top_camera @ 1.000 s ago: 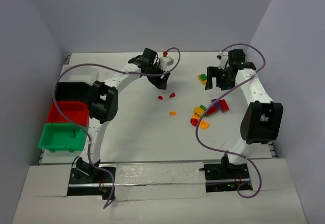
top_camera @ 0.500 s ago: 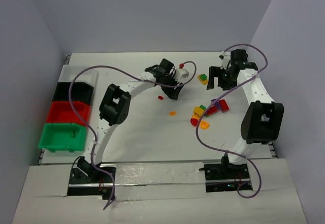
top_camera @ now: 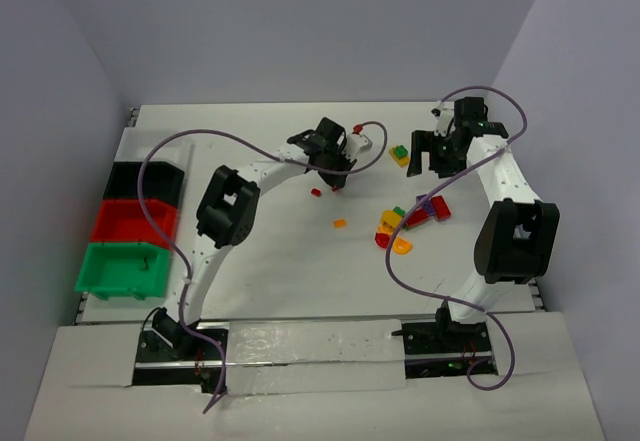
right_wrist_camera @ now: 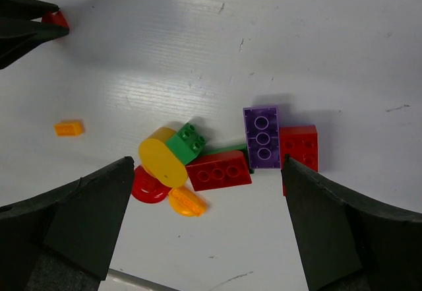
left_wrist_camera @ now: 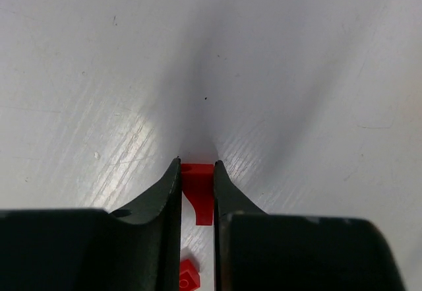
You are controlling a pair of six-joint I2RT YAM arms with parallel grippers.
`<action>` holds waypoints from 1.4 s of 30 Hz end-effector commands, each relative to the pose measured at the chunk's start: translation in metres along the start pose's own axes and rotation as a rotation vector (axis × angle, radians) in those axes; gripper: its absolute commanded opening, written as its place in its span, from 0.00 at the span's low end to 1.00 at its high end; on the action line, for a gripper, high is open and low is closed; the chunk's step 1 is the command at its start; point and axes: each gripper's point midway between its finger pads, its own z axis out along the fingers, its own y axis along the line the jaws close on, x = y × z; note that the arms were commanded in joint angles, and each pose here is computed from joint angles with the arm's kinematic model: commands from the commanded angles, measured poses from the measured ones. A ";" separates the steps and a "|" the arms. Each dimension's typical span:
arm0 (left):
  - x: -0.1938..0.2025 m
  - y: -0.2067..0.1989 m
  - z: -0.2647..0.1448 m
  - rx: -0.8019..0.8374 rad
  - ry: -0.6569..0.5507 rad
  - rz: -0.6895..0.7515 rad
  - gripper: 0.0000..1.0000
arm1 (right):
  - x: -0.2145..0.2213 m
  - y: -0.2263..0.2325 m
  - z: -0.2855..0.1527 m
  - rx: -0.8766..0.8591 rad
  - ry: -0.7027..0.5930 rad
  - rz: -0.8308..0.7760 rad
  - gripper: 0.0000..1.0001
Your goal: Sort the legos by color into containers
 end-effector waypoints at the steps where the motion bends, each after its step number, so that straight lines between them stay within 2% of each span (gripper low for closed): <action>1: 0.009 -0.006 -0.013 -0.024 0.030 0.009 0.07 | -0.017 0.001 -0.011 -0.002 -0.044 -0.013 1.00; 2: 0.009 -0.007 -0.016 -0.027 0.032 0.010 0.02 | -0.017 0.001 -0.012 -0.002 -0.046 -0.014 1.00; 5: 0.011 -0.007 -0.037 -0.048 0.040 0.005 0.00 | -0.019 0.002 -0.014 -0.006 -0.051 -0.017 1.00; 9: 0.007 0.004 -0.096 -0.105 0.010 -0.080 0.00 | -0.024 0.007 -0.018 -0.020 -0.070 -0.021 1.00; 10: -0.004 0.017 -0.129 -0.146 -0.037 -0.112 0.00 | -0.024 0.008 -0.018 -0.022 -0.072 -0.024 1.00; 12: 0.006 0.041 -0.183 -0.231 -0.043 -0.223 0.00 | -0.023 0.010 -0.020 -0.025 -0.080 -0.032 1.00; 15: 0.045 0.060 -0.220 -0.282 0.020 -0.342 0.00 | -0.020 0.013 -0.020 -0.031 -0.084 -0.046 1.00; 17: 0.085 0.096 -0.276 -0.385 0.008 -0.488 0.00 | -0.017 0.013 -0.018 -0.032 -0.081 -0.053 1.00; 18: 0.102 0.106 -0.291 -0.419 0.013 -0.534 0.00 | -0.016 0.013 -0.018 -0.033 -0.080 -0.054 1.00; 20: 0.164 0.139 -0.345 -0.558 0.025 -0.700 0.00 | -0.016 0.015 -0.017 -0.041 -0.080 -0.058 1.00; 21: 0.166 0.140 -0.347 -0.564 0.028 -0.698 0.00 | -0.016 0.016 -0.016 -0.041 -0.079 -0.059 1.00; 24: 0.221 0.157 -0.398 -0.737 0.045 -0.799 0.00 | -0.018 0.017 -0.014 -0.046 -0.073 -0.067 1.00; 27: 0.252 0.157 -0.428 -0.847 0.058 -0.859 0.00 | -0.020 0.020 -0.012 -0.047 -0.067 -0.073 1.00; 31: 0.280 0.161 -0.447 -0.922 0.083 -0.904 0.00 | -0.022 0.022 -0.010 -0.048 -0.064 -0.081 1.00; 37: 0.341 0.169 -0.442 -0.981 0.183 -0.985 0.00 | -0.026 0.021 -0.006 -0.050 -0.048 -0.090 1.00; 42: 0.365 0.172 -0.435 -0.983 0.197 -1.017 0.00 | -0.035 0.021 -0.009 -0.049 -0.046 -0.095 1.00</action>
